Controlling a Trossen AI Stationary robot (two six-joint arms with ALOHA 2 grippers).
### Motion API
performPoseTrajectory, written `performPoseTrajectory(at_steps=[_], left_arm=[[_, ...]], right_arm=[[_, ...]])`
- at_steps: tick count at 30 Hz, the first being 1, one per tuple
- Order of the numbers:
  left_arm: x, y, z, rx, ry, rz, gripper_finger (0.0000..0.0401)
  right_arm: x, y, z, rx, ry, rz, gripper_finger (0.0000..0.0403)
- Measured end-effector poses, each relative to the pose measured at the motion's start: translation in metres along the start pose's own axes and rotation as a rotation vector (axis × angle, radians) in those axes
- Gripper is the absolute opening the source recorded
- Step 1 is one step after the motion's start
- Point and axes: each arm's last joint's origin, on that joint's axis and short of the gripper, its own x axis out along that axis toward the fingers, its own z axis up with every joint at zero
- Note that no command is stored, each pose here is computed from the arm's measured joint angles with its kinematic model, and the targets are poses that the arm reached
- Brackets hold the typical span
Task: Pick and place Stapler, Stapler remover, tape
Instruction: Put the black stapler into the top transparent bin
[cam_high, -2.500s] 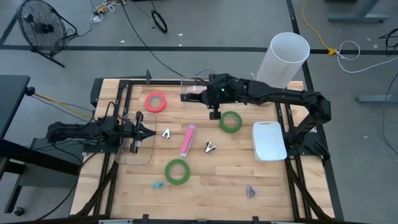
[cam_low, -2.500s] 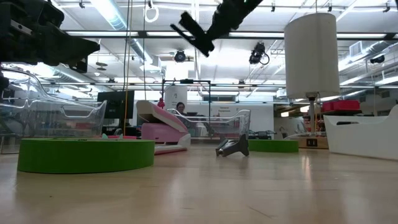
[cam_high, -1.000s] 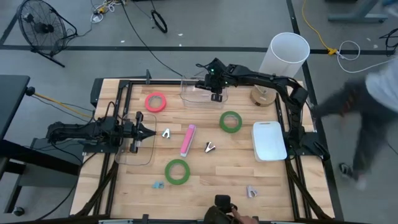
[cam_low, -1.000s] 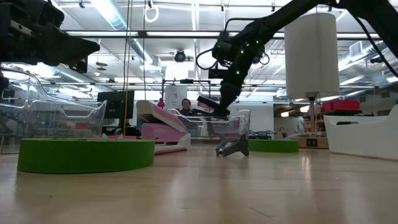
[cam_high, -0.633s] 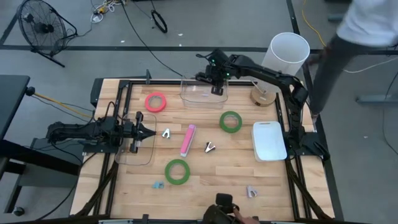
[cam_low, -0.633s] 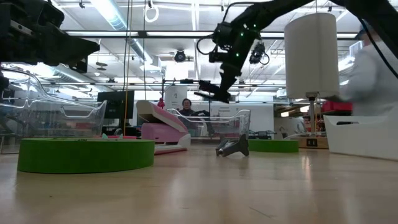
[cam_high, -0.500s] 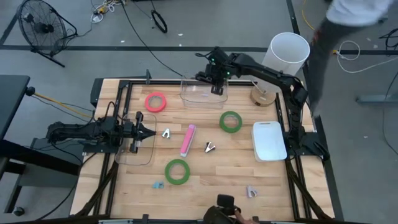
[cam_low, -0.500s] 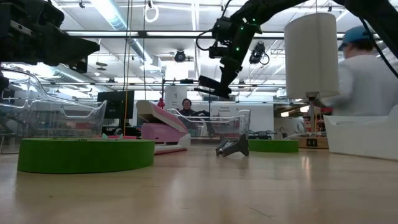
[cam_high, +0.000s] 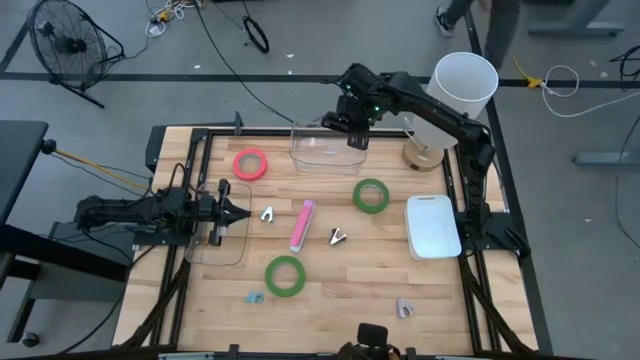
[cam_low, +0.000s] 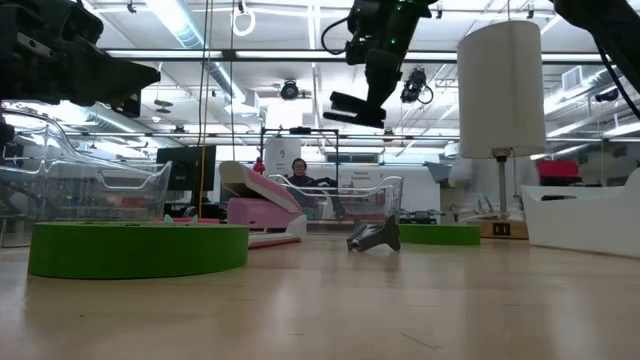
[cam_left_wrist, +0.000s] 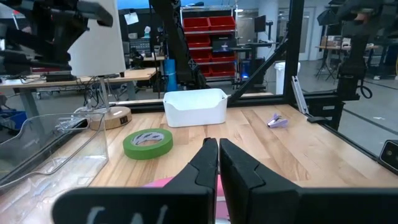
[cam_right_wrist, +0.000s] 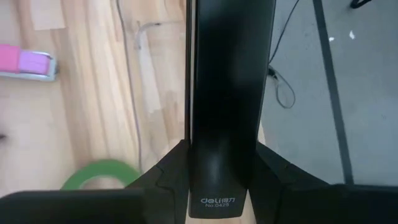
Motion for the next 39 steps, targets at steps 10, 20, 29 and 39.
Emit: performPoseTrajectory(at_steps=[10, 20, 29, 39], left_arm=[[0.000, 0.000, 0.000, 0.000, 0.000, 0.000, 0.0018], [0.000, 0.000, 0.000, 0.000, 0.000, 0.000, 0.0018], [0.000, 0.000, 0.000, 0.000, 0.000, 0.000, 0.0018], [0.000, 0.000, 0.000, 0.000, 0.000, 0.000, 0.0018]], right_arm=[[0.000, 0.003, 0.003, -0.008, 0.002, 0.011, 0.0118], [0.059, -0.010, 0.006, -0.016, 0.095, 0.062, 0.0118], [0.112, -0.023, 0.003, -0.026, 0.164, 0.086, 0.0118], [0.154, -0.031, -0.004, -0.054, 0.216, 0.112, 0.0118]])
